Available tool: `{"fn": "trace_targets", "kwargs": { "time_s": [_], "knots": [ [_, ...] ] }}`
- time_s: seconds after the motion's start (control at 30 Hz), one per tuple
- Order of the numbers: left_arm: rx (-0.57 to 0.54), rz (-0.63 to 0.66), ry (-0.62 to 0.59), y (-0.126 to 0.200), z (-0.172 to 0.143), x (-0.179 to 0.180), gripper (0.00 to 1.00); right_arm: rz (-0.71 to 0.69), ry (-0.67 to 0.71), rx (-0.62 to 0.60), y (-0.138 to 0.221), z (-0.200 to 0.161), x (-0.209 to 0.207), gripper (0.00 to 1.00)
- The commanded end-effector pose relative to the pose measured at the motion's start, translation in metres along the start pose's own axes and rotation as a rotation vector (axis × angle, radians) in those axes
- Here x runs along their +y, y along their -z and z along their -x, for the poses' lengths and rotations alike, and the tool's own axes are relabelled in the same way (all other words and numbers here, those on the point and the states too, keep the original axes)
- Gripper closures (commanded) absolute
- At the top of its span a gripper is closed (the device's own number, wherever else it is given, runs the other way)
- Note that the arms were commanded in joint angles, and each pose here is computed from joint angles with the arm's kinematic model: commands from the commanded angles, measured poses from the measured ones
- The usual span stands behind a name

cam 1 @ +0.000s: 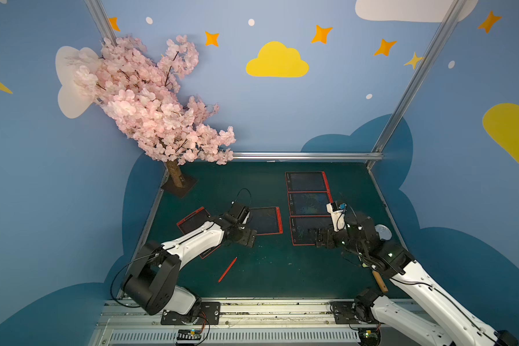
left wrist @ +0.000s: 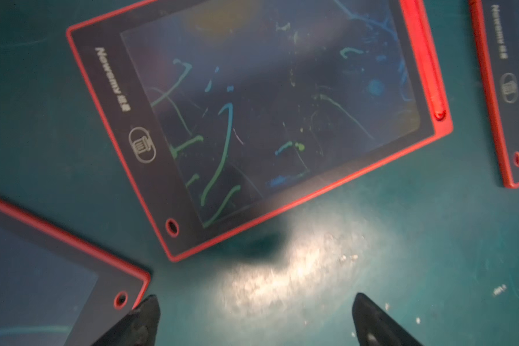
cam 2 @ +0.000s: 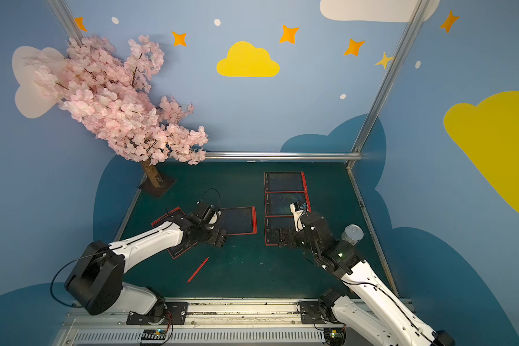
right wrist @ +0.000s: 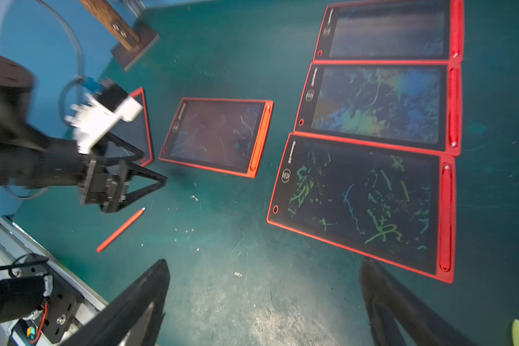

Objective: Place the stylus back onto the writing tablet
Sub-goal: Move the writing tablet to the center of the board.

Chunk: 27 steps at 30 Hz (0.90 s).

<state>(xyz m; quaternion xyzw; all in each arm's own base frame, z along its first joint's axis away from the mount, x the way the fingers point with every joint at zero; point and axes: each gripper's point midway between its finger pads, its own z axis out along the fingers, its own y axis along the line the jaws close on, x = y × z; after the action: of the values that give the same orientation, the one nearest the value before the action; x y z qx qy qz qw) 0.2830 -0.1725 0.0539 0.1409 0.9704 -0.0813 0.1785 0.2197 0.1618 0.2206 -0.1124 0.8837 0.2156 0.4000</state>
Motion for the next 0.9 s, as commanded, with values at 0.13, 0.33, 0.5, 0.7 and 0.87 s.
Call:
{"fn": "trace_targets", "kwargs": {
  "time_s": [0.13,0.33,0.5,0.7,0.87],
  "knots": [
    [0.039,0.098,0.009,-0.014,0.009,0.019,0.01,-0.027,0.015,-0.020,0.017,0.007,-0.004,0.02],
    [0.071,0.168,0.004,-0.023,0.014,0.033,0.01,0.073,0.032,-0.007,0.018,0.005,0.013,0.02],
    [0.122,0.092,-0.025,-0.036,0.011,0.022,0.01,0.215,0.067,0.009,0.023,0.007,0.039,0.02],
    [0.186,0.060,-0.028,-0.049,0.003,0.017,0.01,0.268,0.078,0.029,0.023,0.006,0.049,0.02],
    [0.209,0.089,0.006,-0.058,0.004,0.022,0.01,0.266,0.067,0.044,0.021,0.005,0.049,0.02]
  ]
}}
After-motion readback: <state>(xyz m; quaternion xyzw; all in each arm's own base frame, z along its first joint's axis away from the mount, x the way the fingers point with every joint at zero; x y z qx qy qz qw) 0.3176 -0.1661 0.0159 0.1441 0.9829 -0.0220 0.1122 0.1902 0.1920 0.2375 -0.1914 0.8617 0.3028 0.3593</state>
